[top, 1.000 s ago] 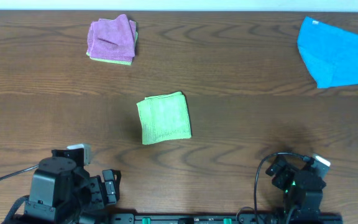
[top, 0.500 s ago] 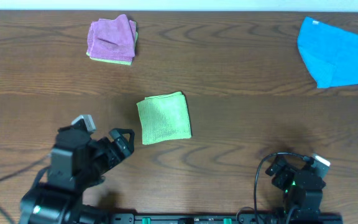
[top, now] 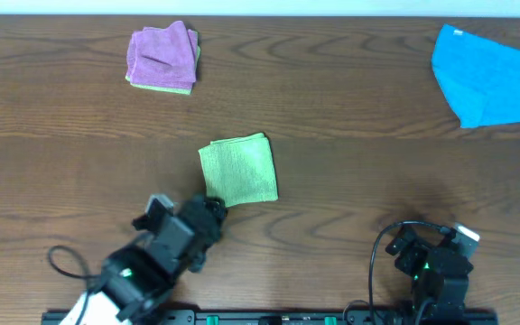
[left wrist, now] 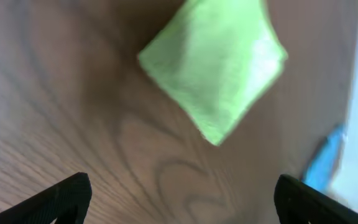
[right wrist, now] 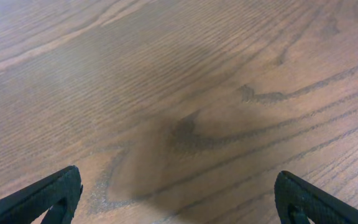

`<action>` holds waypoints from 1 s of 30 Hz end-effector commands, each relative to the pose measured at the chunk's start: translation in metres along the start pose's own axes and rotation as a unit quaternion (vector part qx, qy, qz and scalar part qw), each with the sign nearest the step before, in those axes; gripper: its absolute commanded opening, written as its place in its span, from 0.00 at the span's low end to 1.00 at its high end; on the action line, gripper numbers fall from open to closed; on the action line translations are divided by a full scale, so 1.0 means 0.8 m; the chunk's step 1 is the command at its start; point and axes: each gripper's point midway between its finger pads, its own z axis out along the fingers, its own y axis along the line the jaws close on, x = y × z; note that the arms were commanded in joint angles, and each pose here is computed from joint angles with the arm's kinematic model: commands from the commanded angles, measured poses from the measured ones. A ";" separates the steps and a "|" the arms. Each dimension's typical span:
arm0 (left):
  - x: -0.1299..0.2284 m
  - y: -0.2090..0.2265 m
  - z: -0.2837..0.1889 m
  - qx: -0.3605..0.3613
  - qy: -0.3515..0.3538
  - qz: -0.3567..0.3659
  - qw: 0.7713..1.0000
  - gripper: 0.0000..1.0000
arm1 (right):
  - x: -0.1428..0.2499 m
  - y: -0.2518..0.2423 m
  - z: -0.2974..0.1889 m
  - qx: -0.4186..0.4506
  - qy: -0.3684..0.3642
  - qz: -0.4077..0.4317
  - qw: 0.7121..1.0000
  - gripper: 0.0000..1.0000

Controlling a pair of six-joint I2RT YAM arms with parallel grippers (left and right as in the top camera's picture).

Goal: Fold the cloth
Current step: 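Reach the left gripper forward and grasp the folded green square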

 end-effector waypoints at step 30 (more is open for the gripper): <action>0.036 -0.015 0.134 0.024 -0.060 -0.111 0.992 0.95 | 0.002 -0.003 0.002 0.004 0.000 0.007 1.000 0.99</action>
